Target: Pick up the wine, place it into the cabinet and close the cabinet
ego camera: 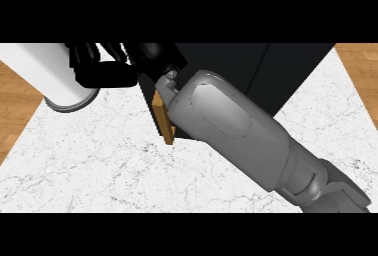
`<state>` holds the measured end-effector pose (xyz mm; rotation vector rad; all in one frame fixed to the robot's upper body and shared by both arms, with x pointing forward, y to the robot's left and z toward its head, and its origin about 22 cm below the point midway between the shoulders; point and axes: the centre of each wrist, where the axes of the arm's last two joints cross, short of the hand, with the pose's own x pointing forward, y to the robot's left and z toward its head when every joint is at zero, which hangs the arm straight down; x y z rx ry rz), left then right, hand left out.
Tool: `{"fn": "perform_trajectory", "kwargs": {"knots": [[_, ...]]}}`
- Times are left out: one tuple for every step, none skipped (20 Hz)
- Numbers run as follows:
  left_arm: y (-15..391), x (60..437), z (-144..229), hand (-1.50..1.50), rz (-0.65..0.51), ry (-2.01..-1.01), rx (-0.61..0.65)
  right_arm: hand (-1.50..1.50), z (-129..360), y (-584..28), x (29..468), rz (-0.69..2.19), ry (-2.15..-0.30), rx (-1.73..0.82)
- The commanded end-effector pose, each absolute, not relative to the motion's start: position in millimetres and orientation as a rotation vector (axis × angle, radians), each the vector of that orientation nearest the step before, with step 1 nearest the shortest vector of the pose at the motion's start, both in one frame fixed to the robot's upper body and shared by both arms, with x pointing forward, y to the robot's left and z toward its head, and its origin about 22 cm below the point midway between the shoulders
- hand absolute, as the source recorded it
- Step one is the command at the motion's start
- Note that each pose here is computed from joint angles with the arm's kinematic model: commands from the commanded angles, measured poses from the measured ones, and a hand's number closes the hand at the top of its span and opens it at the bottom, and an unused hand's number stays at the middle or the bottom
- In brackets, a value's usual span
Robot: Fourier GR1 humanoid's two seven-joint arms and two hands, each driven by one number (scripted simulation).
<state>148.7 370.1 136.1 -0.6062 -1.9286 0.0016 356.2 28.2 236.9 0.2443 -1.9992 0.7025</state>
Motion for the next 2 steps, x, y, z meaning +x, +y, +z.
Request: {"fn": "perform_trajectory", "kwargs": {"knots": [[368.4, 151.3, 139.5, 1.50, 0.001, -1.927, -0.600, 1.50, 187.6, -37.9, 407.8, 0.529, -1.816, -0.013], [369.5, 151.4, 138.7, 1.50, 0.008, -1.928, -0.604, 1.50, 203.8, -40.8, 411.7, 0.513, -1.836, -0.018]]}}
